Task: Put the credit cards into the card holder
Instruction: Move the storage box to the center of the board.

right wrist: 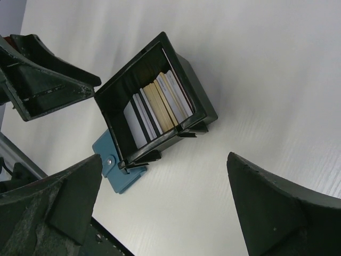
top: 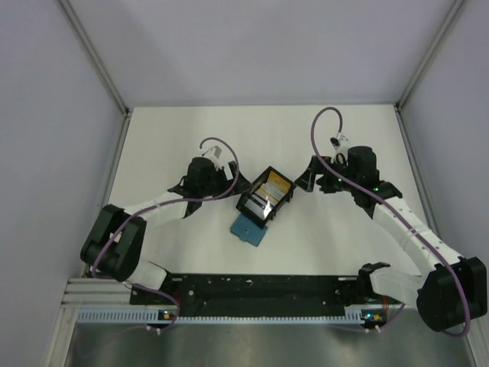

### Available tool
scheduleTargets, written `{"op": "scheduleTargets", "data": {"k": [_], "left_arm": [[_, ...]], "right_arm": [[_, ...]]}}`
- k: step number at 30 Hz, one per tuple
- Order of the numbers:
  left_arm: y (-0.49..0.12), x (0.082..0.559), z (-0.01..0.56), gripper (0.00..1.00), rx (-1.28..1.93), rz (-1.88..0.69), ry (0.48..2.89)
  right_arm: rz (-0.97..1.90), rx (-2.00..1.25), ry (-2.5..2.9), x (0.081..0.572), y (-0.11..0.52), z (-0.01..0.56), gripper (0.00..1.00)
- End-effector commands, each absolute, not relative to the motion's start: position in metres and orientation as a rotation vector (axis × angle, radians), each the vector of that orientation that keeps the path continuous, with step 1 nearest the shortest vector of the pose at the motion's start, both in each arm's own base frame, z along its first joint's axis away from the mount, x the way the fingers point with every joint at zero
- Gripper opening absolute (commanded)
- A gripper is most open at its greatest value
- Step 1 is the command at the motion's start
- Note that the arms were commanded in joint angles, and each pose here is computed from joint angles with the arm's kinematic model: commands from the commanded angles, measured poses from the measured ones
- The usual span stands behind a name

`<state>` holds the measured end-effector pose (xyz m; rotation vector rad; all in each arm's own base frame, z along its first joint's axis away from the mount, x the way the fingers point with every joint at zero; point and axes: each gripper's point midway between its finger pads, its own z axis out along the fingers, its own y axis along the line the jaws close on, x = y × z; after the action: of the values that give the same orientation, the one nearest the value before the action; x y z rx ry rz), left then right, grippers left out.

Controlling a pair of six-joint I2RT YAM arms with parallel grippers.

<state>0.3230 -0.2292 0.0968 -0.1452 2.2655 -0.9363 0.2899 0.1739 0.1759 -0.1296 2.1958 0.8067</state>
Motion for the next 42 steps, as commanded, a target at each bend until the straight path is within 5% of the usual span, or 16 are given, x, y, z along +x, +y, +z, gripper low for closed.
{"op": "scheduleTargets", "data": {"k": [1,24,35,42], "left_arm": [[-0.265,0.335,0.121,0.95,-0.057,-1.078,2.166],[-0.390,0.355,0.123,0.87,0.165,-1.358,2.149],[-0.300,0.356,0.163,0.96,0.057,-0.944,2.060],[-0.251,0.330,0.119,0.97,0.027,-0.705,2.205]], "right_arm": [[0.801,-0.129,2.180,0.284,0.173,0.177,0.99],[0.636,0.093,2.175,0.275,0.138,0.161,0.99],[1.106,-0.009,2.243,0.223,0.197,0.152,0.93],[1.126,0.123,2.363,0.200,0.226,0.114,0.94]]}}
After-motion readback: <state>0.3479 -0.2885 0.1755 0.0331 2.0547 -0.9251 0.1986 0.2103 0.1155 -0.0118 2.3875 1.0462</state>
